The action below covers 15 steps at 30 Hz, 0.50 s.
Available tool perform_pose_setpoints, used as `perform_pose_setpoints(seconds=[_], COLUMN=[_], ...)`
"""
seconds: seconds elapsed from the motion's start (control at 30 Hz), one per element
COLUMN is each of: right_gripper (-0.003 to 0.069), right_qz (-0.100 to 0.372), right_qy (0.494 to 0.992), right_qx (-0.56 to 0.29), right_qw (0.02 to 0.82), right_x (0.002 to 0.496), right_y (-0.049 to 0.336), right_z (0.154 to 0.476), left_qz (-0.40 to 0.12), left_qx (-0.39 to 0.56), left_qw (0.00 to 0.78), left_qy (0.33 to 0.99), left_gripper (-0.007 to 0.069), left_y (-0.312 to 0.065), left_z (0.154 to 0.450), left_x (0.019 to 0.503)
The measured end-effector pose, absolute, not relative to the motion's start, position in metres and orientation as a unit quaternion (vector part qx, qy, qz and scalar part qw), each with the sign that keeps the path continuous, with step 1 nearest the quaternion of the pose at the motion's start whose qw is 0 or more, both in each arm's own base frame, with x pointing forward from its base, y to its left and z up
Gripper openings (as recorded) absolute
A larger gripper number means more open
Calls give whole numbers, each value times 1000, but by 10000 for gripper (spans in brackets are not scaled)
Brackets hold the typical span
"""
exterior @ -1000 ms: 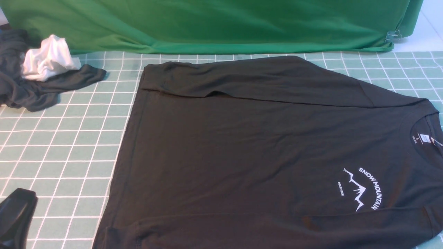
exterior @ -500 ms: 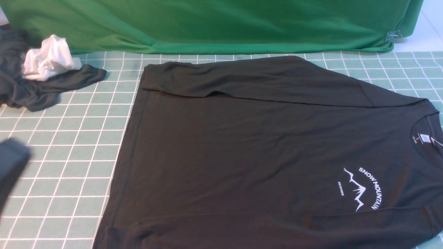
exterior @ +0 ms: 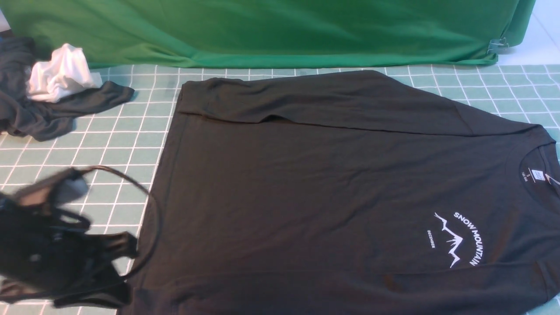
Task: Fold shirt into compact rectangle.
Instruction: 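Grasp the left edge of the dark T-shirt lying flat on the table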
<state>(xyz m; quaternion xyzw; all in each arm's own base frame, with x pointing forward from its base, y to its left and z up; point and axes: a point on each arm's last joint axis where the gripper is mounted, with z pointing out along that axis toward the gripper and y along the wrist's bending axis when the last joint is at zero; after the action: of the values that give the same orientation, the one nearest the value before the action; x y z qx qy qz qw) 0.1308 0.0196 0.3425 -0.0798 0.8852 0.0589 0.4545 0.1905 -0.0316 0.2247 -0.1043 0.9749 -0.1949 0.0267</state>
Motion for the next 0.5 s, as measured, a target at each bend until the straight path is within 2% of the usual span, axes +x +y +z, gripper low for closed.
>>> perform_pose_setpoints(seconds=[0.1,0.2,0.3,0.37,0.5], right_gripper=[52,59,69,71,78], right_qz=[58,58,59,58,58], right_qy=[891,899,903,904,905], right_qx=[-81,-80,-80,-80,-80], right_qw=[443,426,417,417,415], right_x=[139,147,151,152,154], right_y=[20,20,21,21,21], right_z=[339,334,330,330,329], left_qz=[-189,-118,-59,-56,-47], left_qx=[-99,-78,-59,-55,-37], left_qw=[10,-27,-22,-14,14], left_qy=[977,990,996,997,998], left_gripper=[18,34,76,95,208], left_y=[-41,-51,-58,-59,-63], left_z=[215,200,192,192,191], left_x=[196,196,197,198,202])
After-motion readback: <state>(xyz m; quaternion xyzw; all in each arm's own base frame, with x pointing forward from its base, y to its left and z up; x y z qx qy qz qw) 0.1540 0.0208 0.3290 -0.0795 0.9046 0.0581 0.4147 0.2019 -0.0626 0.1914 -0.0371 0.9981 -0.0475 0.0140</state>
